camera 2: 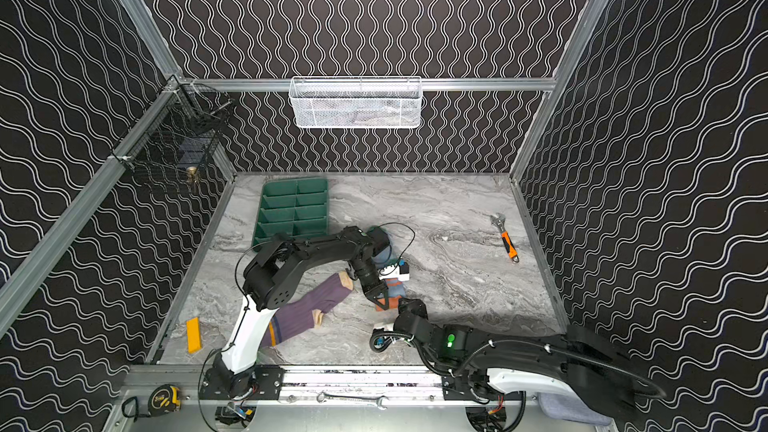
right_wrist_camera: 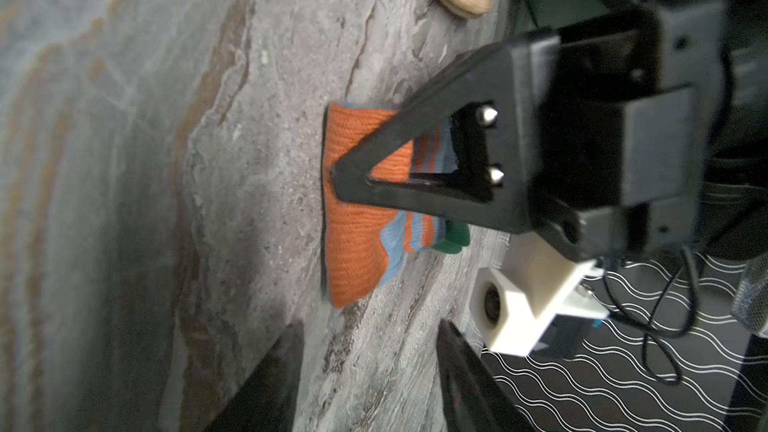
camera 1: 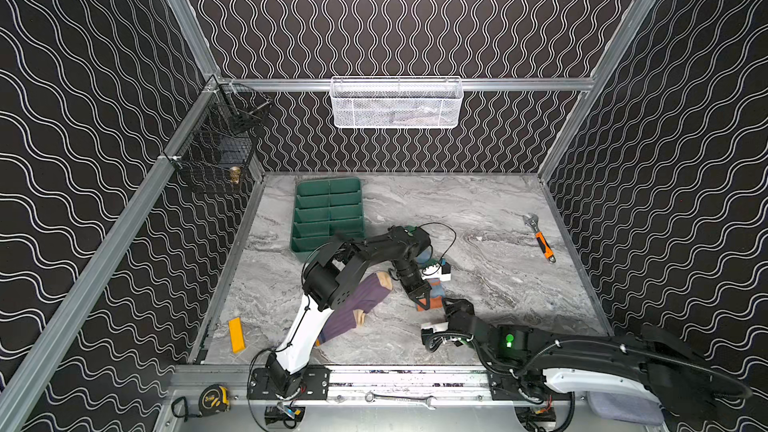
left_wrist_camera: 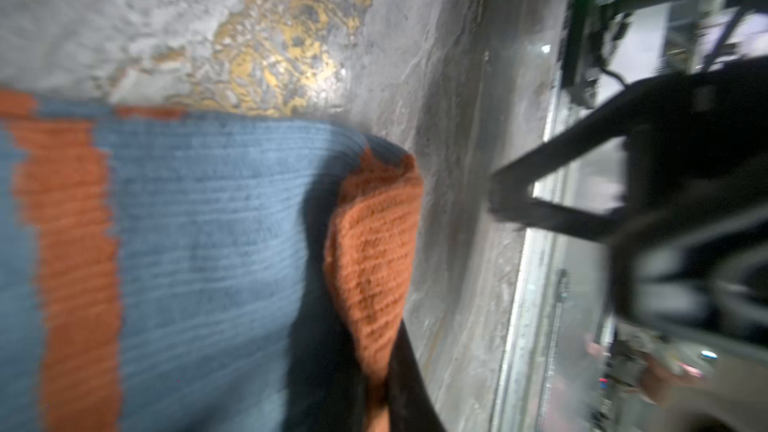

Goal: Roll the socks

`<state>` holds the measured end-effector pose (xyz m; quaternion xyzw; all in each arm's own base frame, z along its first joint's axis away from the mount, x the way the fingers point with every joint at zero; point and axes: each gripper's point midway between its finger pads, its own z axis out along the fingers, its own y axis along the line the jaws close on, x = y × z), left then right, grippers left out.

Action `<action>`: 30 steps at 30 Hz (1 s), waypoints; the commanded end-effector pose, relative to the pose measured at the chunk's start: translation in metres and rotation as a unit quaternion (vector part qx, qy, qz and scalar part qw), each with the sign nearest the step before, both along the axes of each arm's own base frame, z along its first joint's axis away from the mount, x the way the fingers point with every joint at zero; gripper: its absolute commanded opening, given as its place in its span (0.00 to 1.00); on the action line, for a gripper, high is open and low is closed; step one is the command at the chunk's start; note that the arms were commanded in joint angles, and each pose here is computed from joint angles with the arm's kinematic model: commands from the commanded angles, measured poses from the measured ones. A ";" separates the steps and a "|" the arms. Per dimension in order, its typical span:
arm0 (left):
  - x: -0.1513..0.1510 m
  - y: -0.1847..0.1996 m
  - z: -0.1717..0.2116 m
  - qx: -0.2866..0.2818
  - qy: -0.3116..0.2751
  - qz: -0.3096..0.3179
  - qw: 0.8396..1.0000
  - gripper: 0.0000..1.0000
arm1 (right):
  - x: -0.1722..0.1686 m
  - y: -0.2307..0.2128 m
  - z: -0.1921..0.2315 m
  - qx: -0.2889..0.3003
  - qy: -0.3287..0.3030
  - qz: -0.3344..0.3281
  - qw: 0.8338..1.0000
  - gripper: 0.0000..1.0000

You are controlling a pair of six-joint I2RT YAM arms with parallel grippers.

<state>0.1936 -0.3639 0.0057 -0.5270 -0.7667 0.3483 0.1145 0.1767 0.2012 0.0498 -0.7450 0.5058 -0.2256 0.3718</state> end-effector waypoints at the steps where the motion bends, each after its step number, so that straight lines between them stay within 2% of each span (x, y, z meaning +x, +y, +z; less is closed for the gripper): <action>1: 0.017 0.045 -0.053 0.141 -0.074 -0.023 0.987 0.00 | 0.012 0.016 0.005 0.028 -0.023 0.006 0.999 0.54; 8: 0.017 0.044 -0.051 0.136 -0.078 -0.021 0.987 0.00 | 0.027 0.010 -0.018 0.021 0.022 -0.019 0.999 0.50; 13: 0.015 0.045 -0.053 0.136 -0.074 -0.021 0.988 0.00 | 0.015 0.005 -0.039 -0.022 0.065 -0.009 0.998 0.44; 18: 0.017 0.045 -0.053 0.136 -0.079 -0.019 0.987 0.00 | -0.006 0.000 -0.053 -0.054 0.100 0.008 0.993 0.45; 23: 0.020 0.043 -0.051 0.134 -0.081 -0.018 0.987 0.00 | -0.010 0.001 -0.058 -0.055 0.110 0.007 0.992 0.45; 27: 0.021 0.042 -0.049 0.132 -0.083 -0.017 0.988 0.00 | -0.010 0.001 -0.066 -0.060 0.116 0.008 0.991 0.21; 30: 0.021 0.041 -0.048 0.130 -0.083 -0.015 0.988 0.00 | -0.014 -0.001 -0.072 -0.068 0.132 0.006 0.989 0.08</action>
